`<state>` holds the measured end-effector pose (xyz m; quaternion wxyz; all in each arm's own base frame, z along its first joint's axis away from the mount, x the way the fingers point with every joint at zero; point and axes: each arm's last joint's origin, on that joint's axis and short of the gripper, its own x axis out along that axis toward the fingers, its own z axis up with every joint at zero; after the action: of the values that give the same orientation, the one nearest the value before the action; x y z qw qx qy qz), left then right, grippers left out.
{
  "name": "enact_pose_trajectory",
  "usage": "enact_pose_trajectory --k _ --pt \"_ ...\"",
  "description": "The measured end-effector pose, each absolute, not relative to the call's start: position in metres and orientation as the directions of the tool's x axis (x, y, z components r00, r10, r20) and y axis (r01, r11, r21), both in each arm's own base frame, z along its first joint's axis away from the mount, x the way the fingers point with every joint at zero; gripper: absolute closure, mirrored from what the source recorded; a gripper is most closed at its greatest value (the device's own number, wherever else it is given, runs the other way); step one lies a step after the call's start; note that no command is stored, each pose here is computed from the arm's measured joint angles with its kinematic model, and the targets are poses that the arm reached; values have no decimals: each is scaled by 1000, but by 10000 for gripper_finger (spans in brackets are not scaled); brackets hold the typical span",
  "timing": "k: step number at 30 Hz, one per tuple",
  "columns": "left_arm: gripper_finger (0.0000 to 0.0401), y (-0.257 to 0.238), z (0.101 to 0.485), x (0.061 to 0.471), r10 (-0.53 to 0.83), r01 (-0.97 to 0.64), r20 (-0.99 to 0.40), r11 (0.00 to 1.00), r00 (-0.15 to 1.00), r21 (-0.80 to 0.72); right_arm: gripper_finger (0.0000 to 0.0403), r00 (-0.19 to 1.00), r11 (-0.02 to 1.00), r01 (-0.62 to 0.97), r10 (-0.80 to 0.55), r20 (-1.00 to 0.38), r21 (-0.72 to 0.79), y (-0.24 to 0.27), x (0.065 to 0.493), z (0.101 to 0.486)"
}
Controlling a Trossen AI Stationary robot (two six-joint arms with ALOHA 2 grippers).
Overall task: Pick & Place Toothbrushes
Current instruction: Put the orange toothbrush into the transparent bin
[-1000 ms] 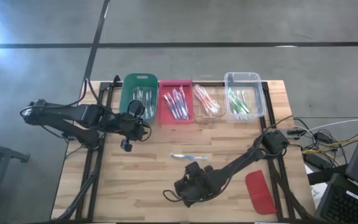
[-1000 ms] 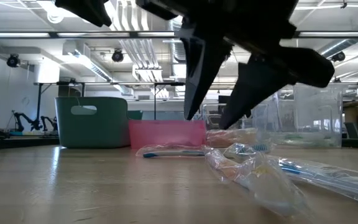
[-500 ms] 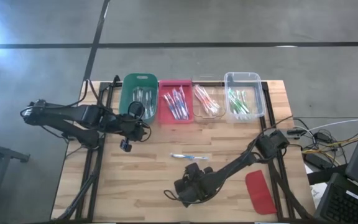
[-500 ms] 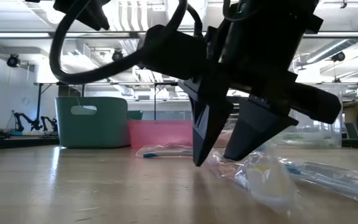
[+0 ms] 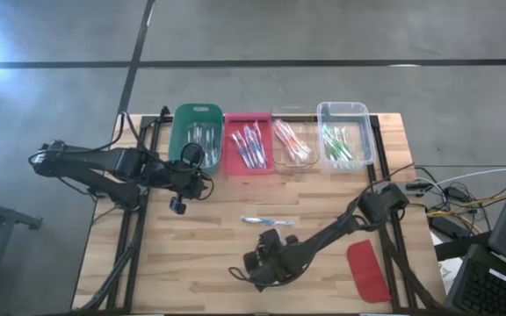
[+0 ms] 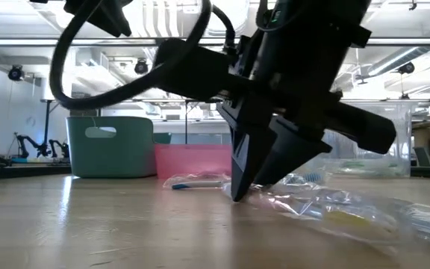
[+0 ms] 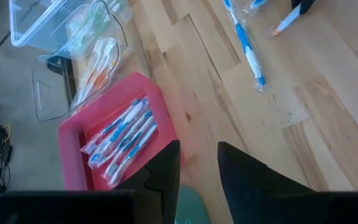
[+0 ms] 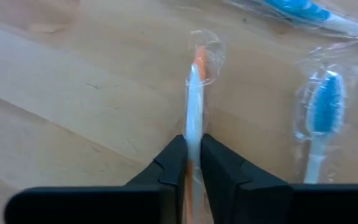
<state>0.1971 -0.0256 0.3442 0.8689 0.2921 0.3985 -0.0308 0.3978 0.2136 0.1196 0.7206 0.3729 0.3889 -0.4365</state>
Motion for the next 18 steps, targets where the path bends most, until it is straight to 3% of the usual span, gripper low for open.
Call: enact_pose_trajectory --k 4,8,13,18 --pt "289 -26 344 197 179 286 -710 828 681 483 383 335 368 906 -322 -885 209 217 403 126" --pt "289 -26 344 197 179 286 -710 828 681 483 382 353 430 879 -301 -886 205 222 410 147" --pt "289 -26 344 197 179 278 -710 834 681 477 387 361 499 859 -427 -829 117 220 411 193" --pt "289 -26 344 197 179 273 -709 837 682 474 388 303 501 865 -564 -768 -27 207 400 240"
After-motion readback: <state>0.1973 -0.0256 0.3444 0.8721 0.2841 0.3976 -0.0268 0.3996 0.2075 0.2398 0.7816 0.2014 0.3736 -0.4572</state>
